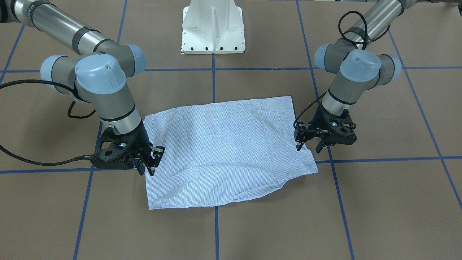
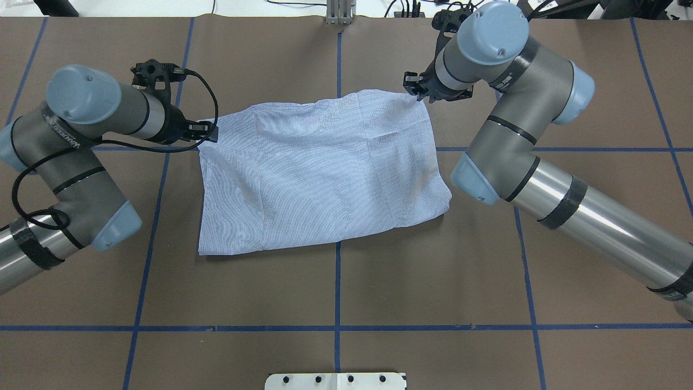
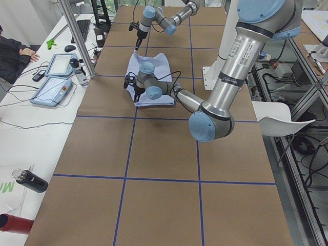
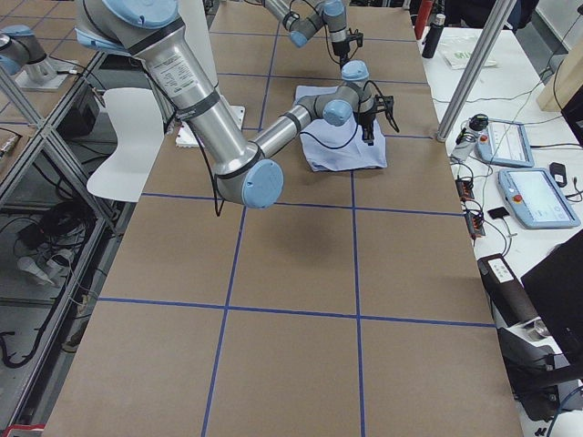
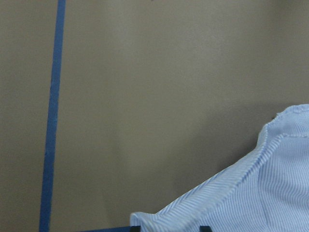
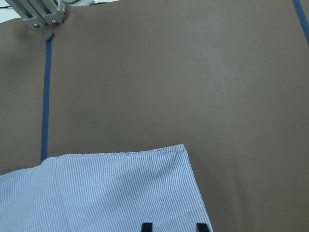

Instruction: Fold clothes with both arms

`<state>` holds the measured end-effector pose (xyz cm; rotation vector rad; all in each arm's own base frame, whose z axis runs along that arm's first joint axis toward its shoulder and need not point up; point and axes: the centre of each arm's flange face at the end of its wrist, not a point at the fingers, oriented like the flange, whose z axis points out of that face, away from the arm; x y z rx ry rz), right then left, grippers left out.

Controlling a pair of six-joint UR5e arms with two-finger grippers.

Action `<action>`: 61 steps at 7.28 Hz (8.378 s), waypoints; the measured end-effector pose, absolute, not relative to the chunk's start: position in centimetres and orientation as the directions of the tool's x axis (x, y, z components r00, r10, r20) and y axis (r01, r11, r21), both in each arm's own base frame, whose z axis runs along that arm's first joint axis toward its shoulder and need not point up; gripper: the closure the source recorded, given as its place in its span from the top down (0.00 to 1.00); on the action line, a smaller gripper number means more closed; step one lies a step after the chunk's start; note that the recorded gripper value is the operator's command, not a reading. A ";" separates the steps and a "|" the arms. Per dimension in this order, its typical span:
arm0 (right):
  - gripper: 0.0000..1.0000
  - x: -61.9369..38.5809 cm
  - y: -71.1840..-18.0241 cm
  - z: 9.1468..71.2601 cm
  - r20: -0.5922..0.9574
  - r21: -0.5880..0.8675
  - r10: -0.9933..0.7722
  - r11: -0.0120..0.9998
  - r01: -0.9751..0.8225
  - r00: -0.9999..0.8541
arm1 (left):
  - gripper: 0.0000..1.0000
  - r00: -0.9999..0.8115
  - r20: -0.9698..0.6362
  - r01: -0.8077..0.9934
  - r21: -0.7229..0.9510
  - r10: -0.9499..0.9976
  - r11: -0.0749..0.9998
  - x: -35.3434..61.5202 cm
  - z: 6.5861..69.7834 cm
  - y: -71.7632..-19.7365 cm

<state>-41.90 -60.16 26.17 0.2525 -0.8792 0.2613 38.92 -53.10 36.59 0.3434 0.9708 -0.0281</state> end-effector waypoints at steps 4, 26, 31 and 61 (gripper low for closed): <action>1.00 -39.0 -59.4 27.7 0.800 0.083 0.107 0.955 -0.286 0.590 | 1.00 0.472 -0.862 0.072 0.245 0.183 0.967 38.9 38.3 -42.0; 1.00 -41.1 -56.6 26.0 0.822 0.083 0.085 0.961 -0.266 0.563 | 0.00 0.809 -0.569 0.162 0.452 0.144 0.877 39.8 40.2 -73.3; 0.96 -47.1 -53.1 22.3 0.826 -0.012 0.202 0.939 -0.343 0.527 | 1.00 0.758 -0.593 0.114 0.530 0.271 0.840 35.1 37.8 -74.2; 0.00 -59.6 -35.9 20.6 0.686 -0.346 0.613 0.749 -0.565 0.392 | 1.00 0.377 -0.912 0.128 0.223 0.161 0.966 40.3 32.3 -46.9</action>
